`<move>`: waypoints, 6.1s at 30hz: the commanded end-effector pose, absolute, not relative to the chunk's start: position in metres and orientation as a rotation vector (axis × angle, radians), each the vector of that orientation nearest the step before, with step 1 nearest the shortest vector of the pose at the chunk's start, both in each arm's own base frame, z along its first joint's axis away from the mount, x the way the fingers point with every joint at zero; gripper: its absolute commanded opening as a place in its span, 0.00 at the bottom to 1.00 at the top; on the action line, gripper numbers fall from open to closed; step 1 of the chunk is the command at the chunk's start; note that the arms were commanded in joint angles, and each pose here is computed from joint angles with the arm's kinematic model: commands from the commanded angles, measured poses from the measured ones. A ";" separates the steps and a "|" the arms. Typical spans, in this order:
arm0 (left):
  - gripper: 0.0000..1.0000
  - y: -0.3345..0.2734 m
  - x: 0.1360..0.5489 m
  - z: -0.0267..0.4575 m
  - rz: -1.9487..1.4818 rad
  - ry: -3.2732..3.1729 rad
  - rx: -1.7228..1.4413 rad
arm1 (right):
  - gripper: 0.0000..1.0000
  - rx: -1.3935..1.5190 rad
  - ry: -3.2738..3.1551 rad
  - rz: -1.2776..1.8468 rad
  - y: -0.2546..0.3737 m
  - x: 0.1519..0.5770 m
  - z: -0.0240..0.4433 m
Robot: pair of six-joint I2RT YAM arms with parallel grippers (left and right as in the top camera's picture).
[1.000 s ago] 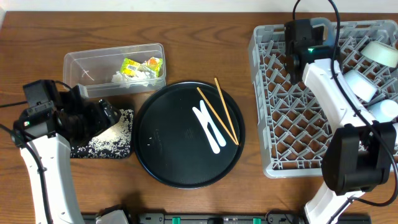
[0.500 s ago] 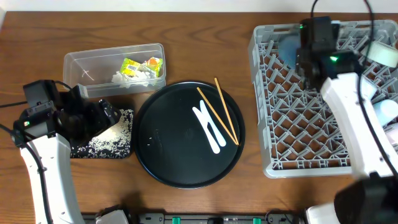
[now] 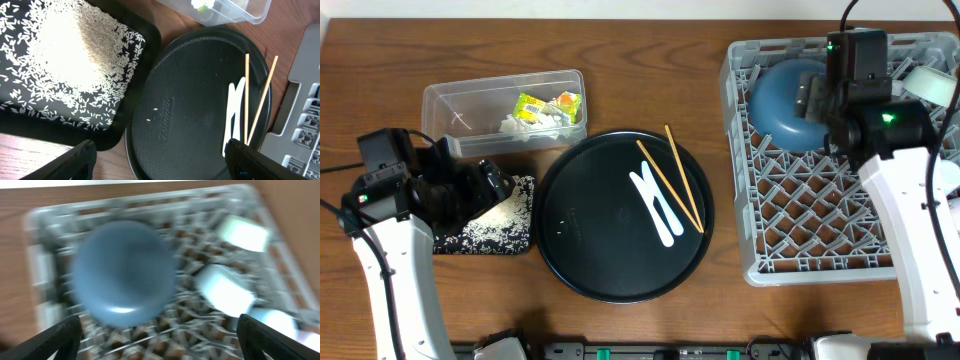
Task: Sort waste into correct bins and load items into the dishwasher rack
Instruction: 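Reach right gripper to a wooden chopstick on the round tray, grasp, then carry the chopstick with right gripper into the rack, release, then reach right gripper back to the second chopstick and grasp it, then carry the second chopstick with right gripper into the rack, release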
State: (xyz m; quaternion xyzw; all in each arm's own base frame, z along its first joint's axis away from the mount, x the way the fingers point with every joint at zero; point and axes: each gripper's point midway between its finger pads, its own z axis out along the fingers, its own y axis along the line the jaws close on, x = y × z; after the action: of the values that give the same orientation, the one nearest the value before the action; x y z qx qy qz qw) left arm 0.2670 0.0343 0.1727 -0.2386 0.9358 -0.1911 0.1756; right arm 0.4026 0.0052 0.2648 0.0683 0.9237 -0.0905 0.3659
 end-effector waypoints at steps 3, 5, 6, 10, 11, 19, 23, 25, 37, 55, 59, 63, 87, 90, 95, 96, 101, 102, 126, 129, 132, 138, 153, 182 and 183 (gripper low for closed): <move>0.83 0.038 0.270 0.179 -0.524 2.636 -0.682 | 0.96 -0.339 2.381 0.511 0.120 0.378 0.273; 0.83 0.038 0.270 0.179 -0.524 2.636 -0.682 | 0.96 -0.519 2.340 0.697 0.151 0.361 0.277; 0.83 0.038 0.270 0.179 -0.524 2.635 -0.683 | 0.96 -0.563 2.339 0.729 0.158 0.355 0.276; 0.83 0.038 0.270 0.179 -0.524 2.636 -0.682 | 0.97 -0.644 2.429 0.668 0.173 0.342 0.253; 0.83 0.038 0.270 0.179 -0.525 2.635 -0.682 | 0.97 -0.659 2.459 0.634 0.176 0.340 0.245; 0.83 0.038 0.270 0.179 -0.524 2.635 -0.683 | 0.86 -0.746 2.623 0.469 0.215 0.333 0.188; 0.83 0.038 0.270 0.179 -0.524 2.636 -0.682 | 0.81 -0.650 2.748 0.309 0.219 0.340 0.147; 0.83 0.038 0.270 0.178 -0.525 2.637 -0.683 | 0.78 -0.634 2.800 0.275 0.222 0.341 0.126; 0.83 0.038 0.269 0.174 -0.529 2.647 -0.689 | 0.74 -0.544 3.014 0.149 0.219 0.344 0.036; 0.83 0.038 0.269 0.174 -0.529 2.648 -0.690 | 0.01 -0.581 3.085 0.102 0.225 0.333 0.001; 0.84 0.038 0.269 0.174 -0.529 2.648 -0.690 | 0.01 -0.579 3.090 0.098 0.223 0.331 0.007; 0.83 0.038 0.269 0.174 -0.529 2.648 -0.690 | 0.01 -0.557 3.037 0.125 0.221 0.337 0.031; 0.83 0.038 0.269 0.174 -0.529 2.647 -0.690 | 0.01 -0.152 2.672 -0.032 0.096 0.355 0.210; 0.83 0.038 0.269 0.174 -0.529 2.648 -0.690 | 0.01 -0.046 2.731 -0.079 0.062 0.346 0.207; 0.83 0.038 0.269 0.174 -0.529 2.647 -0.690 | 0.01 0.034 2.825 -0.088 0.040 0.332 0.185; 0.83 0.038 0.269 0.174 -0.529 2.647 -0.690 | 0.01 0.030 2.841 -0.073 0.042 0.330 0.178; 0.84 0.038 0.269 0.174 -0.529 2.647 -0.690 | 0.01 -0.002 2.902 0.023 0.059 0.318 0.144; 0.84 0.038 0.269 0.174 -0.529 2.647 -0.690 | 0.01 0.012 2.909 0.036 0.062 0.317 0.138; 0.84 0.038 0.269 0.174 -0.528 2.646 -0.688 | 0.41 -0.144 2.726 0.247 0.109 0.352 0.170; 0.83 0.038 0.269 0.174 -0.528 2.646 -0.688 | 0.40 -0.268 2.629 0.333 0.136 0.362 0.197; 0.83 0.038 0.269 0.174 -0.528 2.646 -0.688 | 0.42 -0.352 2.595 0.352 0.159 0.360 0.201; 0.84 0.038 0.269 0.174 -0.528 2.646 -0.688 | 0.42 -0.476 2.687 0.355 0.197 0.341 0.160; 0.83 0.038 0.269 0.174 -0.528 2.645 -0.688 | 0.37 -0.543 3.004 0.171 0.230 0.317 0.028; 0.83 0.038 0.269 0.174 -0.529 2.646 -0.689 | 0.01 -0.455 2.909 0.114 0.225 0.341 0.077; 0.84 0.038 0.269 0.174 -0.529 2.646 -0.689 | 0.01 -0.441 2.875 0.135 0.224 0.344 0.091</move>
State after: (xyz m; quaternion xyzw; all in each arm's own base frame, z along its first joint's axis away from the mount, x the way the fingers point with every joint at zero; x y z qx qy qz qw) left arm 0.2671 0.0344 0.1721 -0.2391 0.9358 -0.1913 0.1745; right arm 0.3227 0.2172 0.0291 -0.1597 0.9865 0.0163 0.0312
